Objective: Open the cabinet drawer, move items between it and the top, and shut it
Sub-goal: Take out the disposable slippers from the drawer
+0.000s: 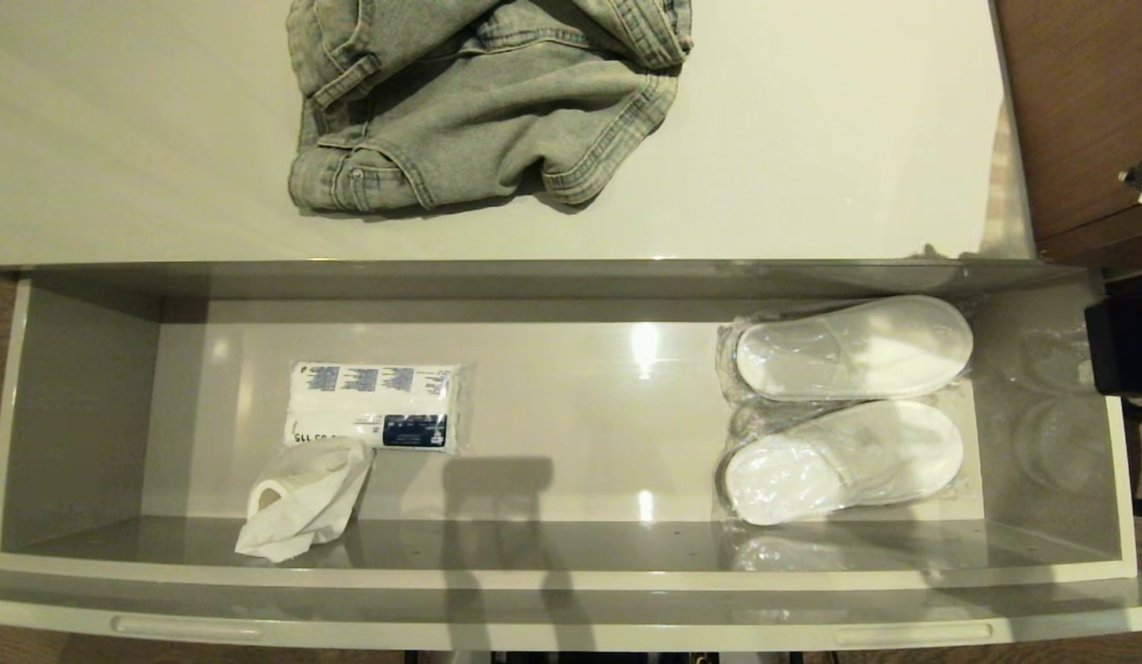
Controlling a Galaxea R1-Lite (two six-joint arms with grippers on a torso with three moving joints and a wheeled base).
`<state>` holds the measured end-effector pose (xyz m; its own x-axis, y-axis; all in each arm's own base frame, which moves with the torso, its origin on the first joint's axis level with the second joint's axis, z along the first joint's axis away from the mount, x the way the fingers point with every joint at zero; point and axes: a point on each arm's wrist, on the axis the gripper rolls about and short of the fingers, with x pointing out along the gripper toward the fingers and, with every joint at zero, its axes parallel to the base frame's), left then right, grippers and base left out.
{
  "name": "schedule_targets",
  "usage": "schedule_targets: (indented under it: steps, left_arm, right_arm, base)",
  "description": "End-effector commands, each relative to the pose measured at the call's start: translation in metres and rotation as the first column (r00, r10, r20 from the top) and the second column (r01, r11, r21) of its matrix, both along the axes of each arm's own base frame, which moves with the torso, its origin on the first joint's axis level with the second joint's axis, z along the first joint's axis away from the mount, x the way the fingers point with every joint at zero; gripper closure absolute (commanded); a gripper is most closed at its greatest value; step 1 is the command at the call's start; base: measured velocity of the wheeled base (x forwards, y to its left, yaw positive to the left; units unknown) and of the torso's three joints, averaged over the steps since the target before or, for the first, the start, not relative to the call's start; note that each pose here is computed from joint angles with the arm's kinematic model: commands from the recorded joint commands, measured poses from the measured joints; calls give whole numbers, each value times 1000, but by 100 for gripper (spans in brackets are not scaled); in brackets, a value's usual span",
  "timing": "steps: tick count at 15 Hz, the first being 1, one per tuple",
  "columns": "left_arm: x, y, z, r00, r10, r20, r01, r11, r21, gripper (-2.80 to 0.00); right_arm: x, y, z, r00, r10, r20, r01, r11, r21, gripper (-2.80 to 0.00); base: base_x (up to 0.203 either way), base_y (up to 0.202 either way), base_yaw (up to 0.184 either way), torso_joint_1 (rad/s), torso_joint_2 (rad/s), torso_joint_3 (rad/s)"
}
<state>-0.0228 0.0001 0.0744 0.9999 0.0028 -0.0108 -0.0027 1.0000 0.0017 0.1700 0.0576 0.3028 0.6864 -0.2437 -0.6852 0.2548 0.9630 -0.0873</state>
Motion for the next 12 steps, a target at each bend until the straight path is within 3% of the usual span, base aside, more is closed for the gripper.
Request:
schedule_targets:
  steps: [1, 9, 12]
  left_arm:
    - [0, 0, 0, 1000, 0, 0, 0, 1000, 0, 0]
    - [0, 0, 0, 1000, 0, 1, 0, 1000, 0, 0]
    - [0, 0, 0, 1000, 0, 2, 0, 1000, 0, 0]
  right_arm:
    - [-13, -5, -24, 1000, -3, -30, 3, 1000, -10, 0]
    - [-23, -5, -105, 998, 60, -22, -61, 997, -41, 0]
    - [-17, 4, -125, 982, 187, -2, -186, 977, -107, 0]
  base:
    - [0, 0, 0, 0, 0, 0]
    - [0, 0, 0, 0, 0, 0]
    - [0, 0, 0, 0, 0, 0]
